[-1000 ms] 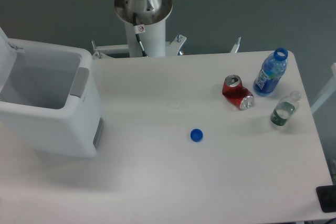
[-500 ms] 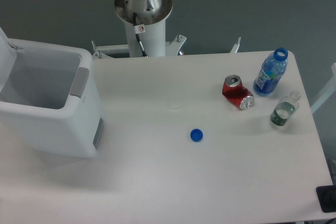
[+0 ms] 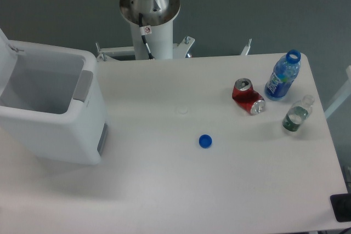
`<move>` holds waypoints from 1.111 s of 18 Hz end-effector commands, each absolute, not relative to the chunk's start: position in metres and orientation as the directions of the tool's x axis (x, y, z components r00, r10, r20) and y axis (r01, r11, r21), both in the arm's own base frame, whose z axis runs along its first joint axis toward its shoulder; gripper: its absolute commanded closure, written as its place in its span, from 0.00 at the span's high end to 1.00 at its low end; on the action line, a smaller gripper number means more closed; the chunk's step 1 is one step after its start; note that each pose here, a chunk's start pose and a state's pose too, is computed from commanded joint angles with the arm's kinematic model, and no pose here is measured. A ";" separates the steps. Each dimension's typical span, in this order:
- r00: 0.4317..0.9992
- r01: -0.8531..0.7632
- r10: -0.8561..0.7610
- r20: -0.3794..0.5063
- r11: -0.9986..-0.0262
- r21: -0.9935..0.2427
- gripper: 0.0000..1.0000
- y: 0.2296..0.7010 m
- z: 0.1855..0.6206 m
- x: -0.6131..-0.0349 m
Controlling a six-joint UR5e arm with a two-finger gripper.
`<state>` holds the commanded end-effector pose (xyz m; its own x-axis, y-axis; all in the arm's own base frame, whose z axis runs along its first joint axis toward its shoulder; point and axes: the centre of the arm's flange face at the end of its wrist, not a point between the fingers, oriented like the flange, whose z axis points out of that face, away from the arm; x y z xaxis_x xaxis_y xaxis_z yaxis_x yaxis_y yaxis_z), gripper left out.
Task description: Close the trash can
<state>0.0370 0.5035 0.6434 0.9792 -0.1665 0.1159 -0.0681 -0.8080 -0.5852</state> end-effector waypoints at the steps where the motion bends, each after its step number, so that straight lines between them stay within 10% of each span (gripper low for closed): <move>1: 0.979 -0.068 -0.166 0.115 -0.808 -0.585 0.00 0.503 0.643 0.037; 20: 0.992 -0.042 -0.102 0.080 -0.835 -0.548 0.00 0.504 0.635 0.025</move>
